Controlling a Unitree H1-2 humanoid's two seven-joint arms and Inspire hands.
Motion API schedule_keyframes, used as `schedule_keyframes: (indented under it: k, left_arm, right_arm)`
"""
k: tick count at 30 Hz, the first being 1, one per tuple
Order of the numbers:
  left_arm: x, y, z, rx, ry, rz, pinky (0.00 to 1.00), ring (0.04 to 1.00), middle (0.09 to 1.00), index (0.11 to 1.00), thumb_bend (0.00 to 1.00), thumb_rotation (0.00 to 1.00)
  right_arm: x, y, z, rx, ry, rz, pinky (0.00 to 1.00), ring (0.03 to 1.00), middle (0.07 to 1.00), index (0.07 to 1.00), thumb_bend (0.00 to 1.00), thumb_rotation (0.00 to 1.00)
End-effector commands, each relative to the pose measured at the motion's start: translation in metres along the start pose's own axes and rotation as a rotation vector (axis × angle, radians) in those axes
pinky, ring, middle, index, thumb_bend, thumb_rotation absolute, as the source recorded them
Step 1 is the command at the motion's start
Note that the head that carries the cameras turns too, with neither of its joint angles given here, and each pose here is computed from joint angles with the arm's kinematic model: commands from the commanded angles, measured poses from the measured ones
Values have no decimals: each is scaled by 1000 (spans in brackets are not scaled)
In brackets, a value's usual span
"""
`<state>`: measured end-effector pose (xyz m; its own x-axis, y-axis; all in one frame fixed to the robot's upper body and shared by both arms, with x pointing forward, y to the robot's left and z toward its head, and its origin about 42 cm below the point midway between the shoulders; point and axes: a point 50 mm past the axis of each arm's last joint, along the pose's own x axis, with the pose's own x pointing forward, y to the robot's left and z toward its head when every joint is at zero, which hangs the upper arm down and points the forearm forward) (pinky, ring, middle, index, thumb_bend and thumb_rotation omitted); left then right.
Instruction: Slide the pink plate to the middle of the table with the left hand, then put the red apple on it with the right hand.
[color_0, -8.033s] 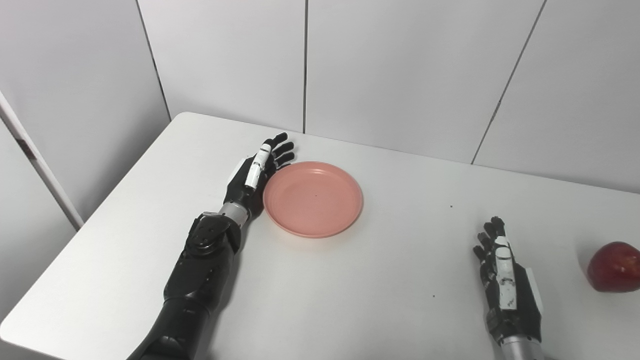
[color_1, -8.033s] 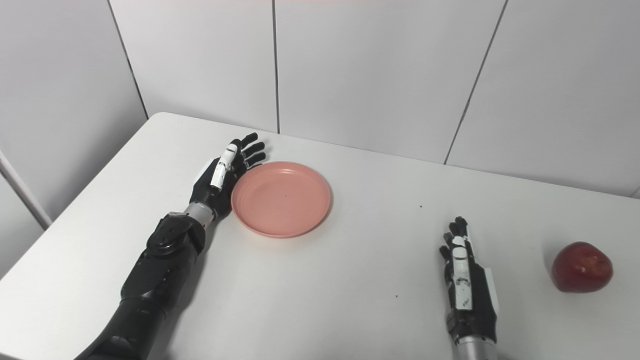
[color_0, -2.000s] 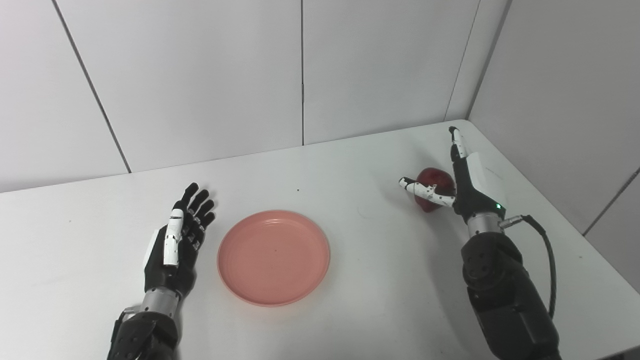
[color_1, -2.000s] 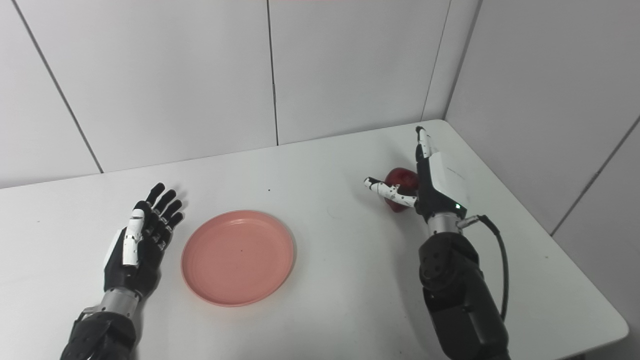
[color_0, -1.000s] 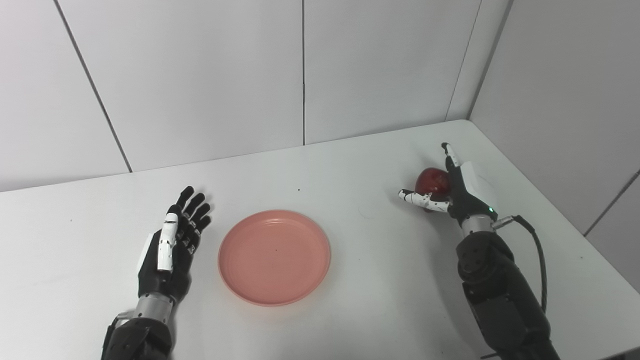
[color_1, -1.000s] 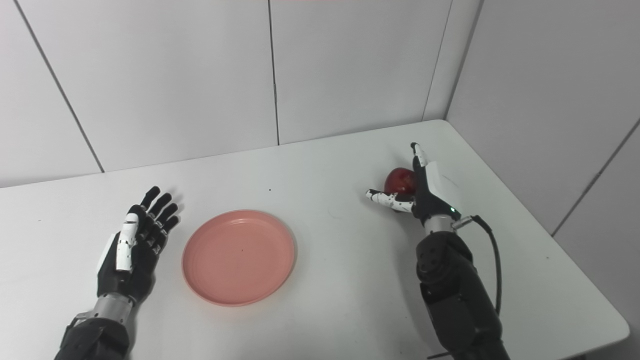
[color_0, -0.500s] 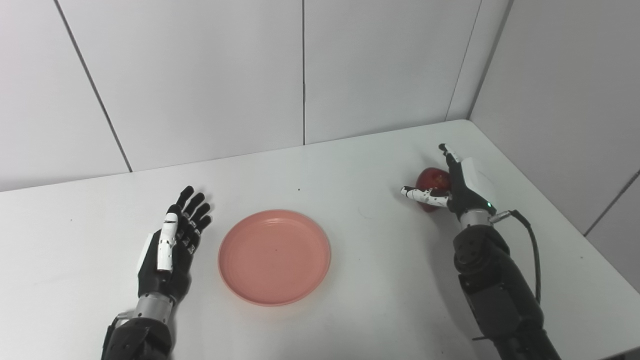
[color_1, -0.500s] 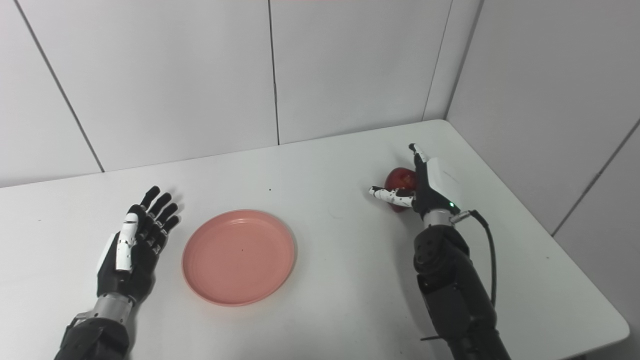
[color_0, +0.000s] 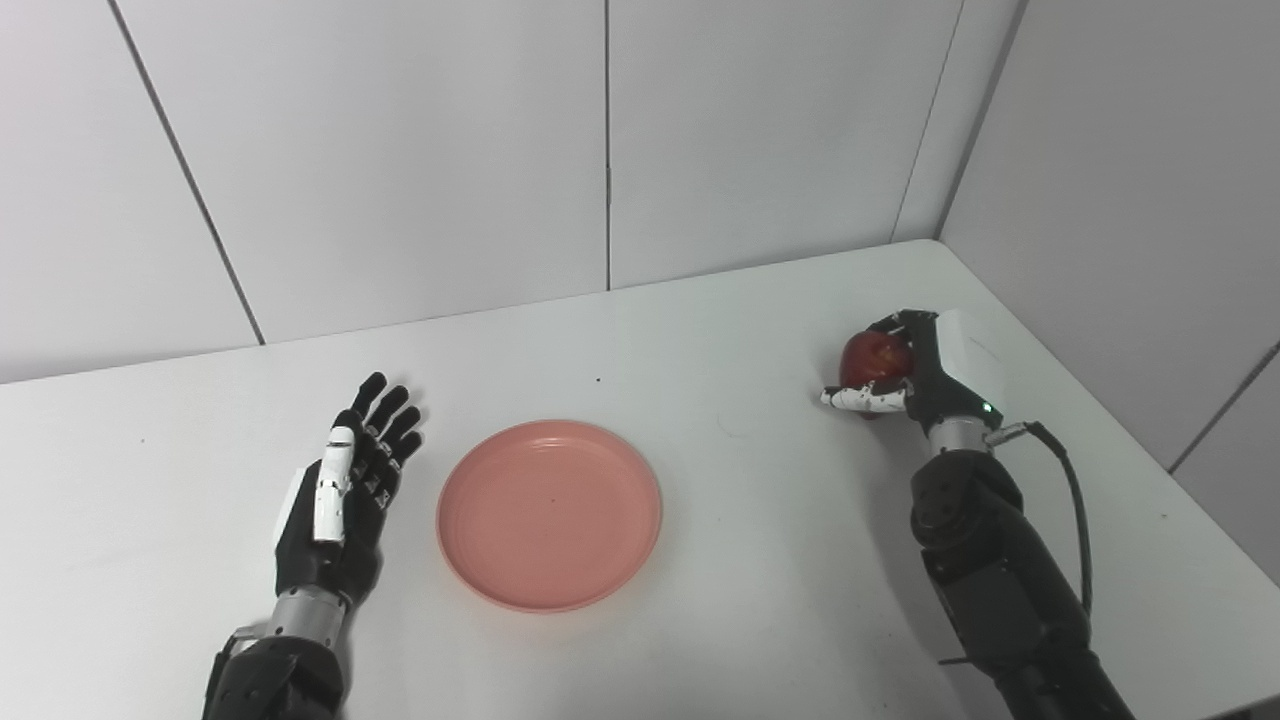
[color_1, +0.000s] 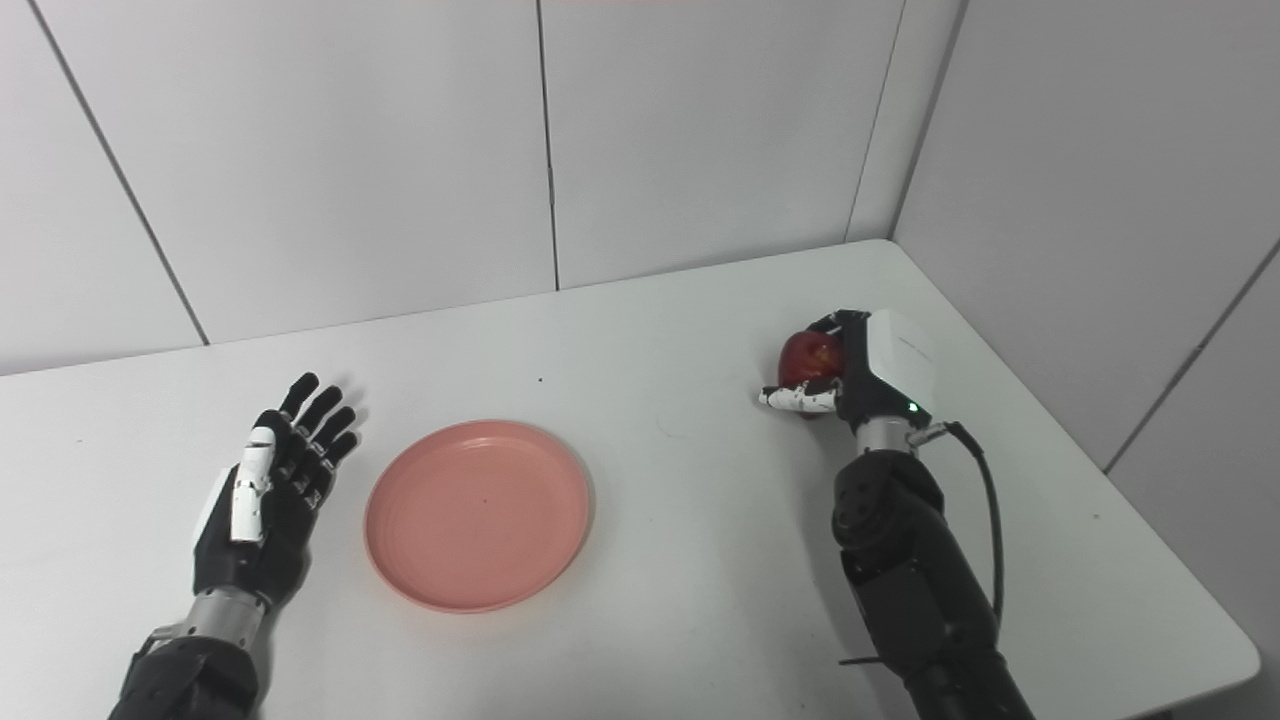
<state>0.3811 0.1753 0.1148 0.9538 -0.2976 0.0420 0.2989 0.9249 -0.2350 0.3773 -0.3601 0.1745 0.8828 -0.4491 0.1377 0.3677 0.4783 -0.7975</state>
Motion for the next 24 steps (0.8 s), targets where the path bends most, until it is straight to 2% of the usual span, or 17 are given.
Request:
schedule_keyframes:
  k: [1,4,13,18,24]
  left_arm:
    - [-24,16,-31,-17,112,54,946,932,941,928,364,1000]
    - [-24,16,-32,-20,112,51,951,935,943,929,365,1000]
    - [-23,13,-32,-17,112,50,948,935,944,929,363,1000]
    - [-23,8,-32,-9,107,47,948,936,946,931,364,1000]
    - [-24,0,-32,-7,105,54,946,931,938,924,356,1000]
  right_arm:
    - [14,-17,13,-9,-57,-57,272,364,450,497,530,16]
    - [13,-19,14,-6,-56,-62,243,334,430,503,530,3]
    - [9,-32,26,39,-77,-93,298,380,457,499,531,1]
    - [4,-44,43,51,-149,-128,307,378,460,498,531,1]
    - [-7,-55,75,58,-276,-170,277,351,439,515,528,0]
